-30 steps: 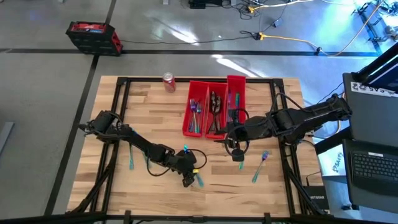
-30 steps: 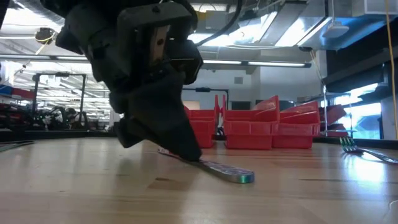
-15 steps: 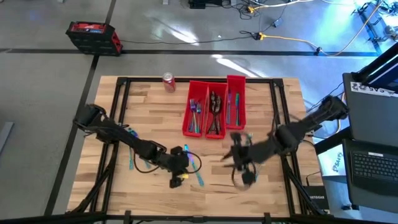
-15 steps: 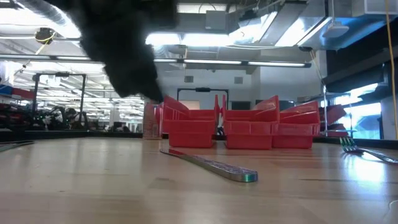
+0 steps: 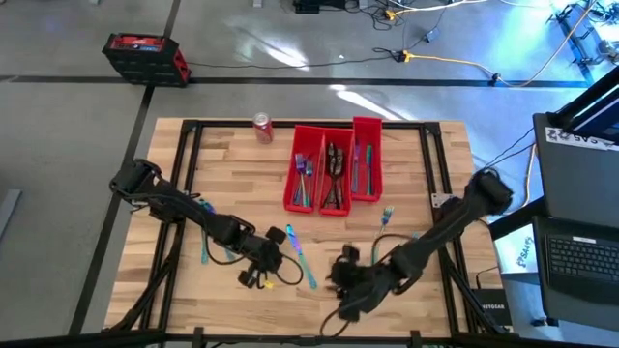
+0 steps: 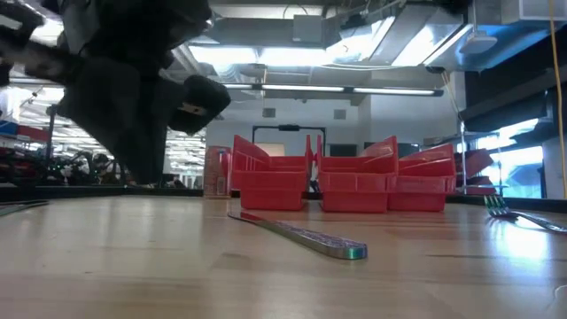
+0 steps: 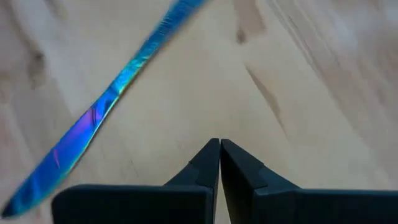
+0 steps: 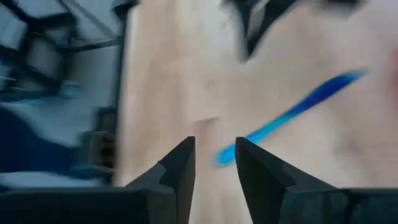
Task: Sort silverware
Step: Put the right purple table knife into the right red bin
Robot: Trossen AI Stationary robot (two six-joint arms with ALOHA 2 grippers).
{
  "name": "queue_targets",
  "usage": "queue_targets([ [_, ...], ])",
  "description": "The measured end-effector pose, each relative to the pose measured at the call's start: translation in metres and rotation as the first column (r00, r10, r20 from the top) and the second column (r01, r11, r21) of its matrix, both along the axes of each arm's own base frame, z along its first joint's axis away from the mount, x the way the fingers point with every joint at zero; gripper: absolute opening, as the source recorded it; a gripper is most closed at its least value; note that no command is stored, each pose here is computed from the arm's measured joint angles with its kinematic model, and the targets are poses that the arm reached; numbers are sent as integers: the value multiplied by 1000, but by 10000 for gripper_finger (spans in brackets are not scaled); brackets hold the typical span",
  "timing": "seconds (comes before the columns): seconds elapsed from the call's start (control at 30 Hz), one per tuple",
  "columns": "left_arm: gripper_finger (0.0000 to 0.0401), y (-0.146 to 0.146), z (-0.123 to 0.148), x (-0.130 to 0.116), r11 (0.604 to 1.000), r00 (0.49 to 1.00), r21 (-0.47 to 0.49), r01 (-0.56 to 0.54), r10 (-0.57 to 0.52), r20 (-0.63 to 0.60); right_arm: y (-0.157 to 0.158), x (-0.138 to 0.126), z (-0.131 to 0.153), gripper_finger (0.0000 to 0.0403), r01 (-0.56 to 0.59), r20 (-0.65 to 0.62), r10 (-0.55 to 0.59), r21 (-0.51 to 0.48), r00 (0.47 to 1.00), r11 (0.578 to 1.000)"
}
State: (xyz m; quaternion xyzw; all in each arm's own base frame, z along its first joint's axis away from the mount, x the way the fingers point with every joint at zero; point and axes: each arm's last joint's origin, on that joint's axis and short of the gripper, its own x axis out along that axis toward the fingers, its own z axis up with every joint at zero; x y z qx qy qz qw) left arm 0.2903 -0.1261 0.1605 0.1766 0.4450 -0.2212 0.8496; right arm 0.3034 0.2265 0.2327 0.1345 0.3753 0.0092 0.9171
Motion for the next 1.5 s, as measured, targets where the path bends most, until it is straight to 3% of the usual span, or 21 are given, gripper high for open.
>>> queue_targets([
  [0.1, 0, 4, -4, 0, 993, 994, 68, 101, -103, 25, 14, 14, -21, 115, -1, -33, 7, 201, 999, 980],
  [0.2, 0, 13, -7, 1, 985, 988, 79, 151, -153, 24, 25, 28, -35, 110, -18, -14, 23, 304, 1000, 953],
  [0.33, 0, 24, -5, 9, 973, 974, 98, 208, -215, 76, 36, 44, -43, 81, 11, 15, -16, 287, 1000, 958],
  [0.5, 0, 36, 0, 20, 957, 947, 168, 236, -265, 179, 43, 56, -46, 45, -20, 8, 19, 315, 1000, 949],
  [0.57, 0, 41, 2, 24, 953, 942, 214, 213, -258, 213, 45, 57, -48, 37, -47, -16, 56, 347, 998, 937],
  [0.67, 0, 51, 3, 29, 948, 945, 277, 155, -224, 238, 45, 56, -49, 34, 3, -72, 30, 420, 997, 908],
  [0.77, 0, 58, 1, 32, 937, 951, 329, 114, -199, 237, 43, 58, -49, 39, -7, -78, 43, 422, 996, 906],
  [0.93, 0, 46, -7, 31, 892, 955, 444, 86, -202, 219, 42, 59, -49, 40, -29, -76, 66, 419, 995, 908],
  [1.07, 0, 37, -23, 31, 871, 961, 479, 106, -213, 176, 43, 58, -50, 32, -53, -76, 93, 416, 993, 908],
  [1.17, 0, 29, -35, 32, 813, 971, 580, 44, -172, 167, 43, 58, -49, 23, -41, -82, 84, 427, 993, 903],
  [1.23, 0, 28, -40, 32, 780, 974, 625, 16, -154, 167, 43, 58, -49, 18, 21, -110, 37, 478, 993, 878],
  [1.37, 0, 27, -40, 33, 795, 975, 605, -42, -101, 199, 44, 60, -48, 13, 50, -114, 10, 518, 993, 854],
  [1.5, 0, 27, -40, 31, 792, 977, 609, -46, -92, 193, 44, 60, -48, 17, 66, -104, -15, 505, 994, 861],
])
